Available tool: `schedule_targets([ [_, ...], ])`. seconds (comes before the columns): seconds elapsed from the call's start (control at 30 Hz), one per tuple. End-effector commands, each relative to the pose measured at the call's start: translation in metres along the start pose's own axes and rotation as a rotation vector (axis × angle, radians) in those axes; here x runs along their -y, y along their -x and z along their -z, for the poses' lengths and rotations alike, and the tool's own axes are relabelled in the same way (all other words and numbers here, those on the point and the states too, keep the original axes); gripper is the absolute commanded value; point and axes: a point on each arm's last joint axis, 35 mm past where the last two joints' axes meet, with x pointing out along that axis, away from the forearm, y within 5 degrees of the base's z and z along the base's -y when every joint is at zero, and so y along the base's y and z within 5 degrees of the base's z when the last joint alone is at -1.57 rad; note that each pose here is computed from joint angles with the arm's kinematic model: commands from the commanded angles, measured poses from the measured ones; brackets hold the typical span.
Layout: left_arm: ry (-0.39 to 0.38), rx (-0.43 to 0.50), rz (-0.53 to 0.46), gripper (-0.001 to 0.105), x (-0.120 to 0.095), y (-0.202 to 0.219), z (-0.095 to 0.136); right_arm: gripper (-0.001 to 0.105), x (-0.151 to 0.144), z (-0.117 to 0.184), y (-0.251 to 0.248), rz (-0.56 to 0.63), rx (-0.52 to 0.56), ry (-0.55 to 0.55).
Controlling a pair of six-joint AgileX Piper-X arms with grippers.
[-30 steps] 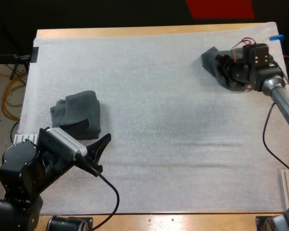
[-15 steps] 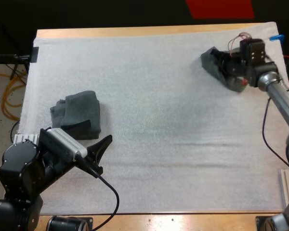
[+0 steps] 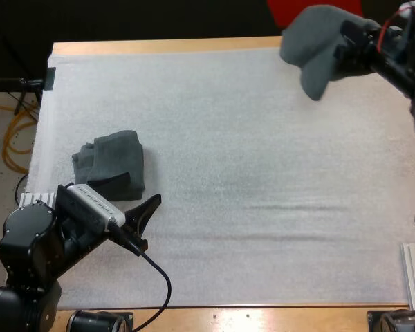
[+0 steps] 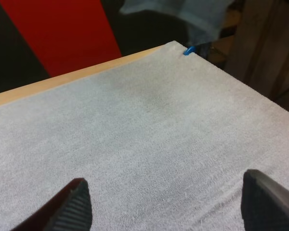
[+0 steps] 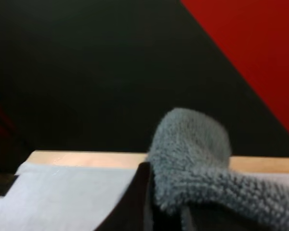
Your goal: Pick towel from pile fold and stack
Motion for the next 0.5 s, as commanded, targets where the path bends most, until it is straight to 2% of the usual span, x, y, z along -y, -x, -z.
schedule_targets([
  [0.0, 0.005, 0.003, 0.011, 0.064, 0.001, 0.001, -0.001, 0.000, -0.004, 0.001, 0.011, -0.020, -0.049, -0.002],
  [0.13, 0.020, -0.022, 0.007, 0.064, 0.001, 0.001, 0.002, 0.000, -0.016, 0.014, 0.025, -0.068, -0.194, -0.041],
  [0.23, 0.037, -0.048, 0.003, 0.064, 0.000, 0.001, 0.005, 0.000, -0.030, 0.033, 0.024, -0.158, -0.318, -0.048],
  [0.3, 0.045, -0.061, 0.001, 0.064, 0.000, 0.001, 0.007, 0.000, -0.049, 0.049, 0.018, -0.261, -0.385, -0.058],
  [0.47, 0.048, -0.066, 0.000, 0.064, 0.000, 0.001, 0.007, 0.000, -0.106, 0.059, 0.014, -0.573, -0.413, 0.006],
])
